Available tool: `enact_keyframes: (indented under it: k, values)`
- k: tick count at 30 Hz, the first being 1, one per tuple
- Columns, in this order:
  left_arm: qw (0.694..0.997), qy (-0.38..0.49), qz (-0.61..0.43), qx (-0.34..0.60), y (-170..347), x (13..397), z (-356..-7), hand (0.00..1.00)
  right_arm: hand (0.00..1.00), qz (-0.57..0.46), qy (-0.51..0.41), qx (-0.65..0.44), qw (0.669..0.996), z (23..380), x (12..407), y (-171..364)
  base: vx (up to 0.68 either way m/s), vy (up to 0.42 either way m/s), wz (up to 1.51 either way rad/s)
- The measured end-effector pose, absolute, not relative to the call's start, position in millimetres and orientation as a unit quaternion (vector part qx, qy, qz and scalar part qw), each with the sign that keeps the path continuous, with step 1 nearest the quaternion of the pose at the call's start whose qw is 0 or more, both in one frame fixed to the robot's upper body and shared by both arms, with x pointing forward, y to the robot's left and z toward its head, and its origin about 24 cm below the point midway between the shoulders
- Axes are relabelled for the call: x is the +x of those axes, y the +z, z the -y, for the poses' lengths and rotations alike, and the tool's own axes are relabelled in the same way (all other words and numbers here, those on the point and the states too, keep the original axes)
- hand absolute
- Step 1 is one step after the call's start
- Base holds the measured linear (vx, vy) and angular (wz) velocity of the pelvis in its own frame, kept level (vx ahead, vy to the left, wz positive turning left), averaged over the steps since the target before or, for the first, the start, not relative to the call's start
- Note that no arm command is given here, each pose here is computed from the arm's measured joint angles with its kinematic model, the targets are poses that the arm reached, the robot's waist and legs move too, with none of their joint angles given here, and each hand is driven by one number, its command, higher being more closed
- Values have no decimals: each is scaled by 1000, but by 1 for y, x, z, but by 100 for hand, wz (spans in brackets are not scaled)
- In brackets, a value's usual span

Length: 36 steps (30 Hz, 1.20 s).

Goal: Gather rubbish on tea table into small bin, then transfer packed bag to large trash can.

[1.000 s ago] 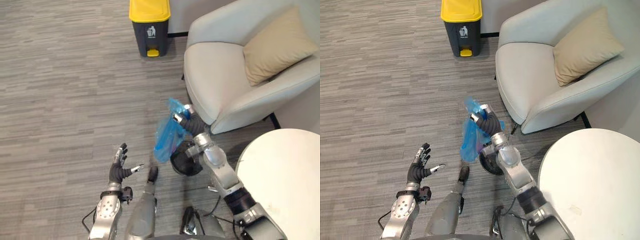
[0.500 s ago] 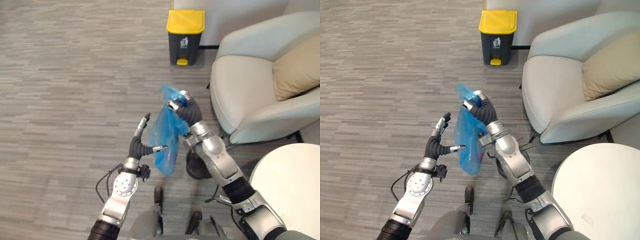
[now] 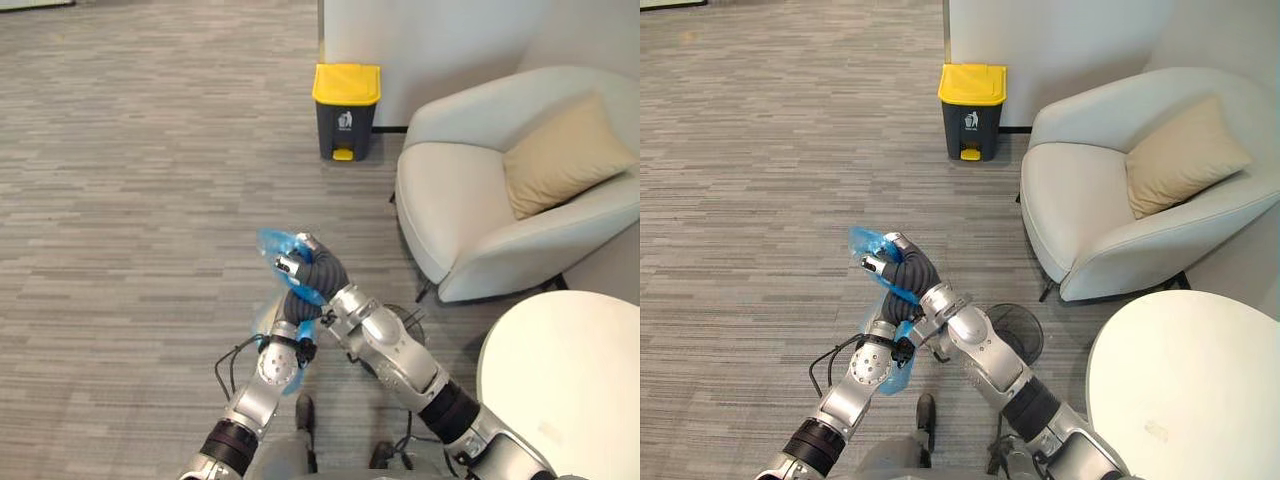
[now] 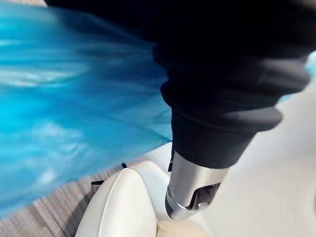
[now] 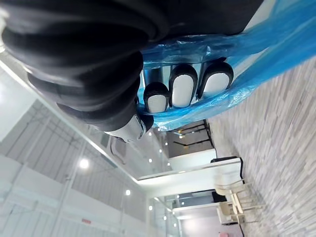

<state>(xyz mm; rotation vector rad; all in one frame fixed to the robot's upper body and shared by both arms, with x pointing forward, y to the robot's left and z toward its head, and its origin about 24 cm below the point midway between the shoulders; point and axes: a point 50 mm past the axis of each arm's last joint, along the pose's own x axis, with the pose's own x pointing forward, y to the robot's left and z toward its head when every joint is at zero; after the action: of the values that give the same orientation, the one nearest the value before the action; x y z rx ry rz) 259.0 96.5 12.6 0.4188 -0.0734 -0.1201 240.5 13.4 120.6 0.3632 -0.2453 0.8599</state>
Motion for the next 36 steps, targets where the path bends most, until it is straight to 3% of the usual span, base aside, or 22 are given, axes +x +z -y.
enact_keyframes:
  k: [8, 11, 18, 23, 26, 32, 36]
  values:
    - [981, -49, 21, 186, 8, 258, -101, 100, 0, 148, 464, 145, 861, -24, 224, 128, 42, -31, -3]
    - [985, -30, -2, 171, 0, 250, -111, 100, 0, 184, 463, 74, 864, -19, 220, 122, 51, -13, -2]
    - [986, 46, -54, 148, -17, 229, -154, 100, 0, 123, 394, -142, 900, 45, 216, 56, 19, -12, 4]
    - [982, 94, -83, 142, -25, 215, -184, 100, 0, 30, 404, -251, 879, 82, 195, 7, 12, -21, 15]
    - [979, 126, -91, 131, -27, 207, -199, 100, 0, -36, 379, -275, 883, 101, 184, -21, 70, -37, 42]
    - [979, 126, -129, 94, -44, 197, -203, 100, 0, -137, 139, -234, 952, 168, 195, -50, 76, -8, 105]
    - [965, 146, -203, 82, -70, 164, -221, 100, 0, -205, 6, -184, 961, 199, 187, -71, 164, 59, 67]
